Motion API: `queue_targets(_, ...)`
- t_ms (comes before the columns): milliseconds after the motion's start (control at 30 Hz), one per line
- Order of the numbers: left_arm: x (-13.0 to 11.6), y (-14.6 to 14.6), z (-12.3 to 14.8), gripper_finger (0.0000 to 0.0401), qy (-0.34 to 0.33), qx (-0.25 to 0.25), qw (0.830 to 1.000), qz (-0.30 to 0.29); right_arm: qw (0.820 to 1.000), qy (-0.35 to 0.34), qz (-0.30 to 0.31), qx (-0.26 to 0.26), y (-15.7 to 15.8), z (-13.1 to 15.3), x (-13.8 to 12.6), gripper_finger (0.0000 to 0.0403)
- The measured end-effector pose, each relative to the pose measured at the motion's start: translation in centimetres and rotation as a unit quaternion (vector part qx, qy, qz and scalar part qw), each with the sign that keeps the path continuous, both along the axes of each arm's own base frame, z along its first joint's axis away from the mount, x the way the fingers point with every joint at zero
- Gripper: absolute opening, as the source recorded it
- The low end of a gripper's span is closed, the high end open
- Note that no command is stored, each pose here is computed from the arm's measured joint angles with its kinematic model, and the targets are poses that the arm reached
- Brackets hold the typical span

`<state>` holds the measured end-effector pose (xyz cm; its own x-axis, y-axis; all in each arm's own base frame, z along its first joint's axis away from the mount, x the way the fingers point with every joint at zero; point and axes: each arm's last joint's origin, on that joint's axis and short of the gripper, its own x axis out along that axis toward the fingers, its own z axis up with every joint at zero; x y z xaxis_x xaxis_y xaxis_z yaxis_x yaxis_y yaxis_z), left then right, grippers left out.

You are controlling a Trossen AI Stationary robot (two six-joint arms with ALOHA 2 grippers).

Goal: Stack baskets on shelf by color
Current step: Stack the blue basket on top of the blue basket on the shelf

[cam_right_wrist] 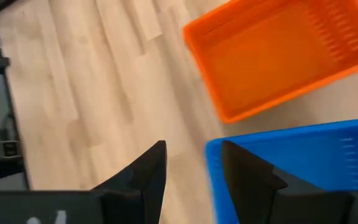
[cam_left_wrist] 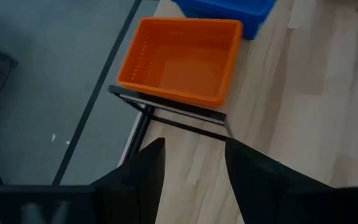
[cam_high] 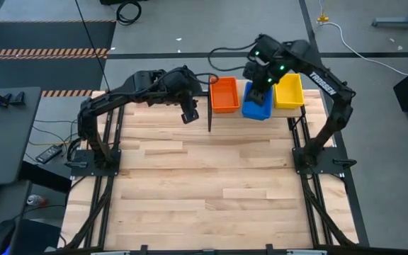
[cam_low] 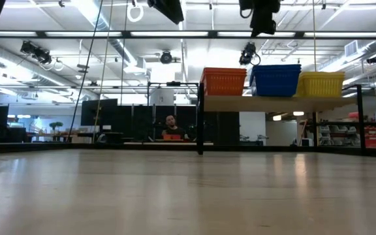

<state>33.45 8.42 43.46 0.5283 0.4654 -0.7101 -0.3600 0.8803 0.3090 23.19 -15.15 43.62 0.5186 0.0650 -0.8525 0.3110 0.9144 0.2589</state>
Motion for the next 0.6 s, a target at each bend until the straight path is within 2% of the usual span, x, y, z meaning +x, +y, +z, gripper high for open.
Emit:
queue_targets(100,-0.3,1.1,0.0,0.0174,-0.005,-0.003,1.000,0.030,0.999,0.016,-0.021,0.037,1.1,-0.7,1.4,0.0159)
queue_targets(167,-0.6,1.9,0.0,0.0174,-0.012,-0.006,0.998,0.062,0.994,0.044,-0.066,0.076,1.7,-1.7,2.1,0.0158)
queue_targets(233,-0.9,2.8,0.0,0.0174,-0.017,-0.010,0.996,0.086,0.981,0.077,-0.130,0.120,2.2,-2.9,2.6,0.0158)
queue_targets(367,-1.5,4.3,0.0,0.0174,-0.021,-0.012,0.993,0.113,0.953,0.127,-0.209,0.177,3.5,-4.7,3.1,0.0157)
queue_targets(600,-2.1,5.9,0.0,0.0174,-0.018,-0.008,0.991,0.133,0.907,0.185,-0.313,0.212,6.6,-6.3,2.7,0.0157)
